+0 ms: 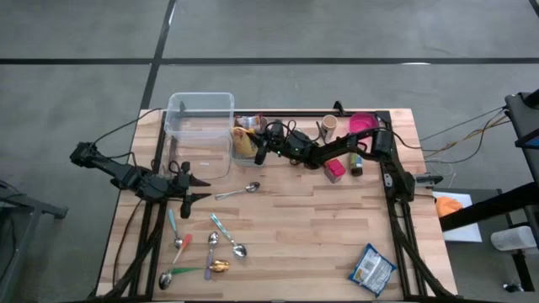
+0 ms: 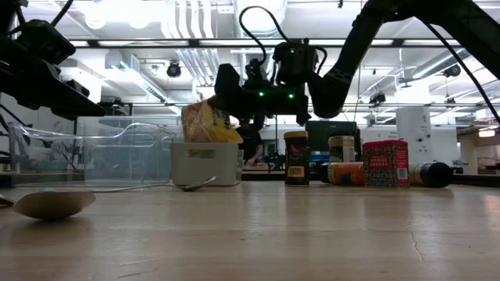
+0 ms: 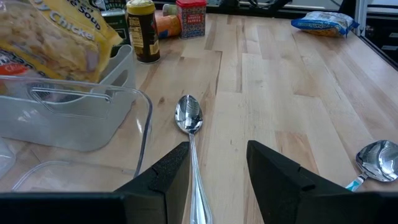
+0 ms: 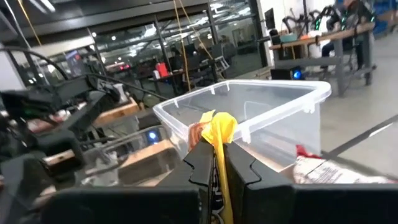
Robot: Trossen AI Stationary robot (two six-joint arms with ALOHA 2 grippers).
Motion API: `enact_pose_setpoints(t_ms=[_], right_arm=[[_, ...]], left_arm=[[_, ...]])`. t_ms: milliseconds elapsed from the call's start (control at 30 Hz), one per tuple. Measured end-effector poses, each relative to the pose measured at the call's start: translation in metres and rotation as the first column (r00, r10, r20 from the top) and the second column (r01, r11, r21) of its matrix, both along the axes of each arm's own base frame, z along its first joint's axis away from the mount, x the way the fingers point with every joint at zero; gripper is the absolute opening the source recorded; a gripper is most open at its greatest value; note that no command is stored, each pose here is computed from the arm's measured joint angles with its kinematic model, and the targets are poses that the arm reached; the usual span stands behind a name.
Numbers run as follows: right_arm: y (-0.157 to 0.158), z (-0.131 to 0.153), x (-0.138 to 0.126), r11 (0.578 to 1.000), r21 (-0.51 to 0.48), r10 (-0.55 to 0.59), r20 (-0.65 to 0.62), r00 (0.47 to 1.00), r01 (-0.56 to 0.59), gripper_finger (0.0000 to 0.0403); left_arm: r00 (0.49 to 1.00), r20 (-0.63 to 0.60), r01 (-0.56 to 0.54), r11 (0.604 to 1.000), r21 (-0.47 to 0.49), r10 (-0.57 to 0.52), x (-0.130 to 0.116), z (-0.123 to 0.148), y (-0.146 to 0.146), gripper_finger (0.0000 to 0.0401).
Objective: Pick & Place Food Item
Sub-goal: Put the yellow noodle pack into the gray bin
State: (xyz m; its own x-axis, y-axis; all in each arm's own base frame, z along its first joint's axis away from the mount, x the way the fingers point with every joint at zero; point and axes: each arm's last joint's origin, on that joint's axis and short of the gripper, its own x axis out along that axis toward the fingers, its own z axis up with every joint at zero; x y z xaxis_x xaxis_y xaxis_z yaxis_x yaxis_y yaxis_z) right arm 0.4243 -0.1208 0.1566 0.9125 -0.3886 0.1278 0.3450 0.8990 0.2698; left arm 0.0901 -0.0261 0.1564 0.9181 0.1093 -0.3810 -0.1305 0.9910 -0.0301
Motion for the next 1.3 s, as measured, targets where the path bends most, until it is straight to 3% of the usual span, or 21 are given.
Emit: enact_pose_setpoints(t_ms=[300, 567, 800, 1033, 1300], right_arm=[[-0.003, 0.001, -0.001, 0.996, -0.070, -0.049, -0.025, 0.998, 0.047, 0.0008], [-0.007, 0.014, 0.010, 0.994, -0.089, -0.052, 0.035, 0.998, 0.055, 0.0008], [-0.008, -0.022, 0.014, 0.997, -0.072, -0.034, 0.096, 0.995, 0.041, 0.0008], [-0.006, -0.030, 0.009, 0.997, -0.063, -0.029, 0.112, 0.993, 0.036, 0.0008], [-0.003, -0.009, 0.002, 0.971, -0.228, -0.064, 0.037, 0.997, 0.071, 0.0008]], left_arm=[[1.000, 0.000, 0.000, 1.000, 0.000, 0.000, 0.000, 0.000, 0.000, 0.0163], [1.000, 0.000, 0.000, 1.000, 0.000, 0.000, 0.000, 0.000, 0.000, 0.0163], [1.000, 0.000, 0.000, 1.000, 0.000, 0.000, 0.000, 0.000, 0.000, 0.0164], [1.000, 0.000, 0.000, 1.000, 0.000, 0.000, 0.000, 0.000, 0.000, 0.0164], [1.000, 0.000, 0.000, 1.000, 0.000, 0.000, 0.000, 0.000, 0.000, 0.0164]])
